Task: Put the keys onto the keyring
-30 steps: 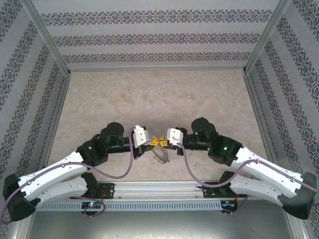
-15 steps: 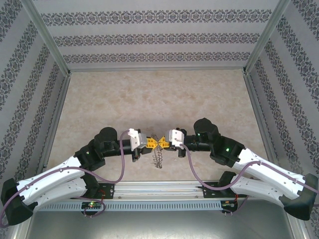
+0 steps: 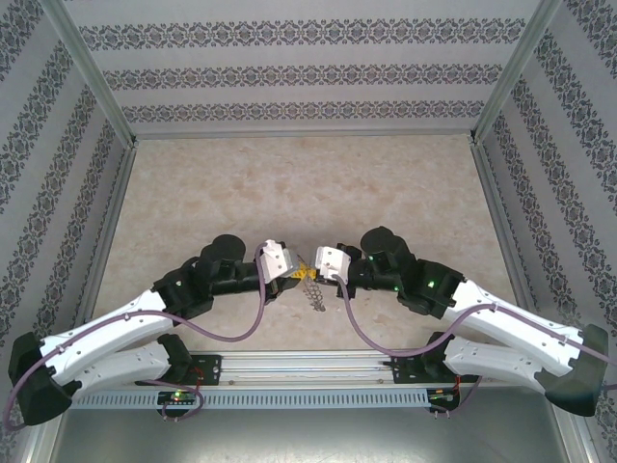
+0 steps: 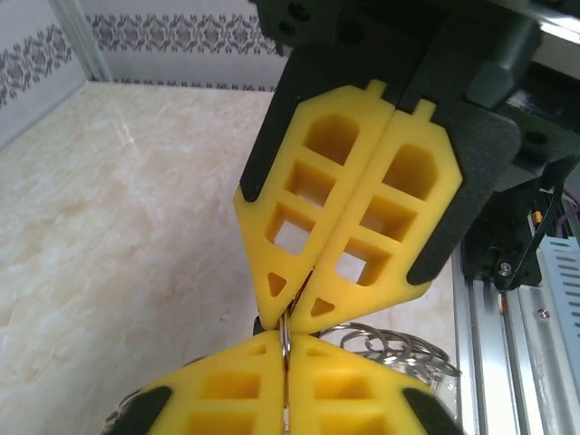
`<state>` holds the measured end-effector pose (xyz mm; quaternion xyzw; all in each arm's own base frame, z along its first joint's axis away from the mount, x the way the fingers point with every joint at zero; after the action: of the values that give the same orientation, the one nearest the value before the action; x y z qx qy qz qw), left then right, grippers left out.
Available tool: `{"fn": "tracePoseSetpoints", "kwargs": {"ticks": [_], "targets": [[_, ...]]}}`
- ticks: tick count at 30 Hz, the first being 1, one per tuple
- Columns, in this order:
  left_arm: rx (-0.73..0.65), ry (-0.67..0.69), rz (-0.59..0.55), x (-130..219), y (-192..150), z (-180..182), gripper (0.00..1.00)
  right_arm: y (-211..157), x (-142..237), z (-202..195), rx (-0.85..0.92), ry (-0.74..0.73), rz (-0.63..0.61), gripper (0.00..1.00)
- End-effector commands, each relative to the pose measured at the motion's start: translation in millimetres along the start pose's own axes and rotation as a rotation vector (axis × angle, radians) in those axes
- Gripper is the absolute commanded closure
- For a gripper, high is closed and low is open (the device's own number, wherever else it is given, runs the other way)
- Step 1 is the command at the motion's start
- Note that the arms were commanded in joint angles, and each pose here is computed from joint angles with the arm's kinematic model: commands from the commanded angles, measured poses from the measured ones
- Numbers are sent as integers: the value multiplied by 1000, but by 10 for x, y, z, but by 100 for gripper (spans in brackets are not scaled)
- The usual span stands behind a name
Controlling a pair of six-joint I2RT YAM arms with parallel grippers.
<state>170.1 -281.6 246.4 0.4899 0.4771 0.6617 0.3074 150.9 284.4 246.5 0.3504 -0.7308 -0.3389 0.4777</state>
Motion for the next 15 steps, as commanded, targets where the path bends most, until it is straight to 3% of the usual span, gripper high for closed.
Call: {"fn": "tracePoseSetpoints", "kwargs": {"ticks": [1,5,8,15], "targets": [[-26,44,7,-28,50,104,100,301,73,64,60,21,-89,100],[-16,10,-55,-4,114,33,100,301,152,116,51,22,-135,99],[-14,-17,-115,57,189,-31,100,258,166,145,44,27,-139,90],[-29,-77,-226,191,322,-172,100,216,151,195,18,54,-137,86]]}}
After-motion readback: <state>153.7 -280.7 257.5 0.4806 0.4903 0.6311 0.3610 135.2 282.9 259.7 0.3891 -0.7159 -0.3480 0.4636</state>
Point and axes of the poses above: each hand's point on the last joint's axis, 136 mm out from that joint toward the fingers, its own x axis back along the fingers, its own z axis along the line the jaws close on, y = z × x, the point moved 1 cm from there along x, back along the fingers, and after that the axes turned 2 degrees about x, right-handed, at the moved point
